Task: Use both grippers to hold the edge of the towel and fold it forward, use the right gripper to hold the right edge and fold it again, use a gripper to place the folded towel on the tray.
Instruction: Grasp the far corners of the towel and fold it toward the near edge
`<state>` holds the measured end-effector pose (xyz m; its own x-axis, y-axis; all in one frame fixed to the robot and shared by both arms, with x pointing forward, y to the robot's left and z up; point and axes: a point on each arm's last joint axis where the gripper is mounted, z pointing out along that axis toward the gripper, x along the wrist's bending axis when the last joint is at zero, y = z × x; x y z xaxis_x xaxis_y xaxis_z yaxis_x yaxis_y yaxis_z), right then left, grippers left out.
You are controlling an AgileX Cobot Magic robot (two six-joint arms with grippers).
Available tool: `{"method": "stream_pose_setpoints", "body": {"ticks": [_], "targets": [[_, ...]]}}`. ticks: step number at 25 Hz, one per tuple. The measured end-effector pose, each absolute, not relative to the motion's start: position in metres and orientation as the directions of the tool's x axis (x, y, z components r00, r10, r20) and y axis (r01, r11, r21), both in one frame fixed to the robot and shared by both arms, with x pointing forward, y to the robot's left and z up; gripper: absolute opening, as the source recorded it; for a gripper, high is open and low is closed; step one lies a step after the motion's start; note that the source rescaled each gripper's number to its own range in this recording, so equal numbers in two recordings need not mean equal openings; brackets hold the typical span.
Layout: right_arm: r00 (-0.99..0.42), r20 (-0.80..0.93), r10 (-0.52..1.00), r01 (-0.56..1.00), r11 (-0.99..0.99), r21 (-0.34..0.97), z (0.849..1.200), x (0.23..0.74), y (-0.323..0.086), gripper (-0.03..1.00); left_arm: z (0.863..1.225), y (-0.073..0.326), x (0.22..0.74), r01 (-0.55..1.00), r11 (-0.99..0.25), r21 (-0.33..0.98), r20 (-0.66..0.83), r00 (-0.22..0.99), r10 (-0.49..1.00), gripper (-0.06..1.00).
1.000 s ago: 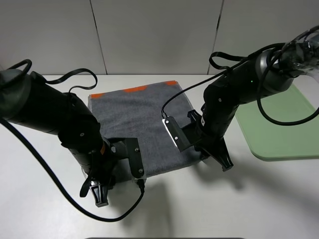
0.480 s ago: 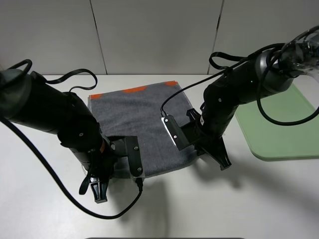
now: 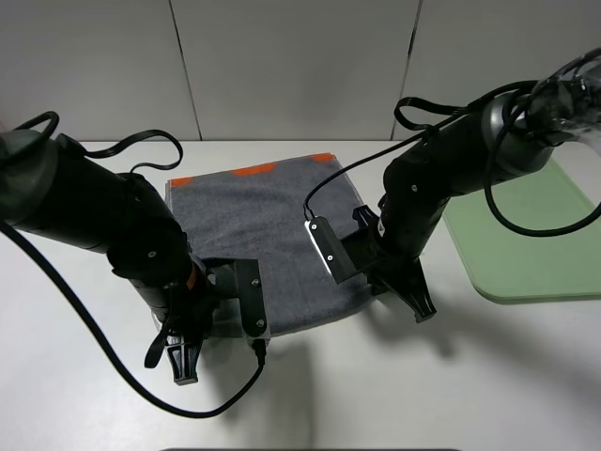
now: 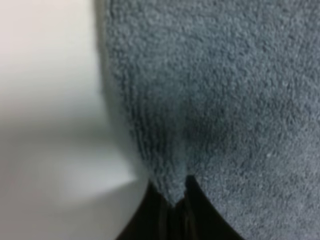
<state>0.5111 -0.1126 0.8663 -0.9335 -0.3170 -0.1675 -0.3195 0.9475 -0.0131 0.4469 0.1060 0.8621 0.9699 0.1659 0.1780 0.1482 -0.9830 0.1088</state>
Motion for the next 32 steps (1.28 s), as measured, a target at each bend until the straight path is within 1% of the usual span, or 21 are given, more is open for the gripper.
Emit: {"method": "stream_pose_setpoints", "body": {"ticks": [7,14,17,23,27,32], "targets": [[-0.949,-0.188,-0.252,-0.26,0.965,0.022,0.887,0.507,-0.112,0.0,0.869,0.112,0.443,0.163,-0.985,0.057,0.159,0.972,0.17,0.0],[-0.934,-0.193,-0.3,-0.31,0.95,0.023,0.9,0.492,-0.097,0.0,0.896,0.12,0.438,0.179,-0.983,0.047,0.174,0.967,0.184,0.0],[-0.938,-0.179,-0.297,-0.306,0.952,0.022,0.902,0.486,-0.091,0.0,0.908,0.122,0.436,0.183,-0.982,0.055,0.186,0.964,0.19,0.0],[-0.967,-0.145,-0.209,-0.214,0.977,0.017,0.909,0.479,-0.093,0.0,0.926,0.127,0.433,0.188,-0.979,0.077,0.209,0.957,0.2,0.0],[-0.977,-0.16,-0.14,-0.147,0.988,0.034,0.921,0.477,-0.095,0.0,0.932,0.129,0.431,0.192,-0.979,0.075,0.211,0.956,0.204,0.0],[-0.987,-0.131,-0.094,-0.098,0.995,0.026,0.931,0.472,-0.099,0.0,0.939,0.131,0.429,0.201,-0.976,0.086,0.213,0.953,0.215,0.0]]}}
